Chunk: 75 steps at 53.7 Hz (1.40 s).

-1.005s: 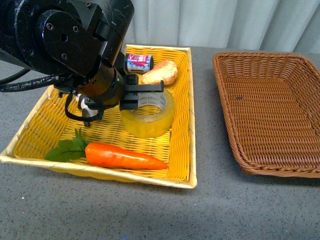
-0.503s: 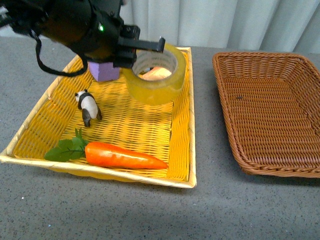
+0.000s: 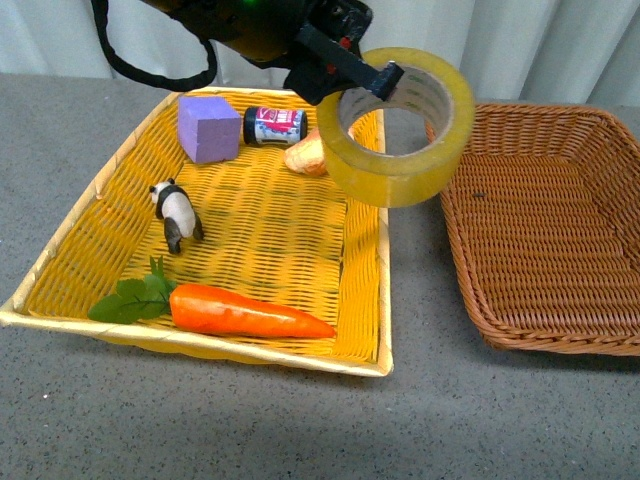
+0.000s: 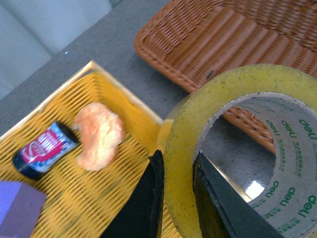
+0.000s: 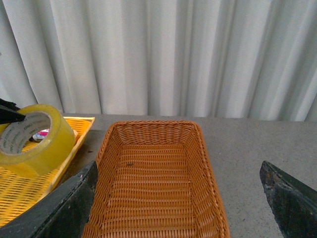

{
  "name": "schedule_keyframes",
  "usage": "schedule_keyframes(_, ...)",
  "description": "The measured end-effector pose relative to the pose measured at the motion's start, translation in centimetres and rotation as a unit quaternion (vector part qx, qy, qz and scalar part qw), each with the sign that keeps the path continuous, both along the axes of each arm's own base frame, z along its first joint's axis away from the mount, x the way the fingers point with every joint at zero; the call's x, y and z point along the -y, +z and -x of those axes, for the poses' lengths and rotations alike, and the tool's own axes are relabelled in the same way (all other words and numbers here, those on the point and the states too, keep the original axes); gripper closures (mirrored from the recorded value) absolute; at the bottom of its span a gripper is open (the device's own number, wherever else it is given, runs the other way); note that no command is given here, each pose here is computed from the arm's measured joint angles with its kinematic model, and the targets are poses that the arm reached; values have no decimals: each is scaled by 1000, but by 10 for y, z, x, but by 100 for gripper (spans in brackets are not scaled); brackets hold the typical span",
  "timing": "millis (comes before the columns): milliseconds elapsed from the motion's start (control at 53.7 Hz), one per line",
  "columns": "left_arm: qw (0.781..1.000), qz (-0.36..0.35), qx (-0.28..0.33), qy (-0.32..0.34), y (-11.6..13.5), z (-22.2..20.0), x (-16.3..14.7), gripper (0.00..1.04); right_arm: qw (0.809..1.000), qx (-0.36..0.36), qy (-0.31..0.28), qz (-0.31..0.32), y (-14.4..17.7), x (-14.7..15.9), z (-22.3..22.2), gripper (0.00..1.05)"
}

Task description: Move tape to another basket

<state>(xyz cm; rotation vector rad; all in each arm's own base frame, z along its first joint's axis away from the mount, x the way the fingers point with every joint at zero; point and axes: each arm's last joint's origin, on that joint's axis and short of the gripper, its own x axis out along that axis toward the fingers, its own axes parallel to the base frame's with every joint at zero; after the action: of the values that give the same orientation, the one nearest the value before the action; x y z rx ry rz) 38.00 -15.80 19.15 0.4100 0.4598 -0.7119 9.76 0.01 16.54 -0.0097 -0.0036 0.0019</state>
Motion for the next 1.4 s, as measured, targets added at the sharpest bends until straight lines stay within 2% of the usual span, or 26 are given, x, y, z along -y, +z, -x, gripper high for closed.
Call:
schedule_keyframes(186,999,5,28,-46,11,5,19,91,1000,0,0,0,0,0,0,9)
schedule_keyframes(410,998,2,41,-48,18,6,20,91,1000,0,0,0,0,0,0,9)
schedule_keyframes(447,998,2,41,-47,18,5,19,91,1000,-16,-10,9,-1,0,0,9)
schedule_keyframes(484,998,2,41,-47,18,5,19,91,996,-68,-31,39,-1,0,-1,9)
schedule_keyframes(540,998,2,41,-47,18,5,19,91,988,-130,-26,80,0,-1,-4,9)
schedule_keyframes(670,998,1,42,-47,18,5,19,91,979,-167,10,113,10,-2,-19,9)
schedule_keyframes(801,998,1,42,-47,18,5,19,91,979,-164,33,120,32,-4,-48,9)
schedule_keyframes(912,998,1,42,-47,18,5,19,91,973,-196,65,107,45,-16,-91,9)
schedule_keyframes(1043,998,1,42,-46,18,5,18,91,962,-234,105,89,52,-32,-129,9)
schedule_keyframes(1396,998,1,43,-47,18,5,19,91,944,-284,142,93,59,-62,-203,9)
